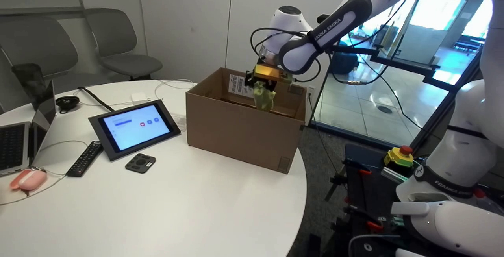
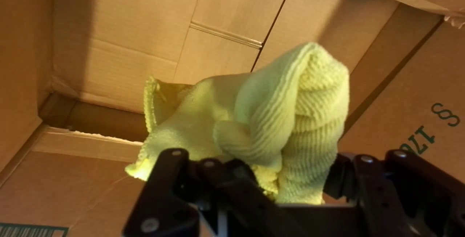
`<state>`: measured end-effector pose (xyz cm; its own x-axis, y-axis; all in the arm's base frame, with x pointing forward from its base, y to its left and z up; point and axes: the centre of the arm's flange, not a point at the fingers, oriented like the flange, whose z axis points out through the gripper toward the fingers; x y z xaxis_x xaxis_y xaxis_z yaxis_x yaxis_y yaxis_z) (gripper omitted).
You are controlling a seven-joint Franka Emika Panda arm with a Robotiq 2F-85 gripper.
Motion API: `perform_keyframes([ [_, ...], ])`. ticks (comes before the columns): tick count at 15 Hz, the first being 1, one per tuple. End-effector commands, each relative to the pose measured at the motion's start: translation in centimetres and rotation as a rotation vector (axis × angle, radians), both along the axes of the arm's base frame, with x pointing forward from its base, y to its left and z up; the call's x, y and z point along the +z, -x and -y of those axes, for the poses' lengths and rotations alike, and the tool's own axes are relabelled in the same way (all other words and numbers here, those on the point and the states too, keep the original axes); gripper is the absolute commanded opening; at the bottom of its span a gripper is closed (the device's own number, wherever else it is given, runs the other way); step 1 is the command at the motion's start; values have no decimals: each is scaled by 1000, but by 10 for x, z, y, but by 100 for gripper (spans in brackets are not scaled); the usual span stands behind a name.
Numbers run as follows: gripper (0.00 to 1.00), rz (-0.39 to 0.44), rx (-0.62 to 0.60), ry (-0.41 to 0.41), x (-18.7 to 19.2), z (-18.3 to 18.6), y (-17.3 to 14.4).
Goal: Put the marker in the towel, fold it then put it in the box
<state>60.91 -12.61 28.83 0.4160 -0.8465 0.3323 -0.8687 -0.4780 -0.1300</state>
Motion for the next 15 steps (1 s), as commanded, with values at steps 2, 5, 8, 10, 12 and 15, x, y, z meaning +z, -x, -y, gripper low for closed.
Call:
perform_keyframes([
  [2, 30, 71, -43, -29, -8, 9, -6],
  [5, 41, 80, -70, -38, -12, 14, -3],
  [8, 65, 87, -87, -42, -12, 18, -1],
  [10, 81, 93, -97, -42, -10, 21, 2],
  [12, 95, 100, -104, -34, -5, 21, 6],
  [15, 100, 108, -71, -10, 25, 7, 16],
])
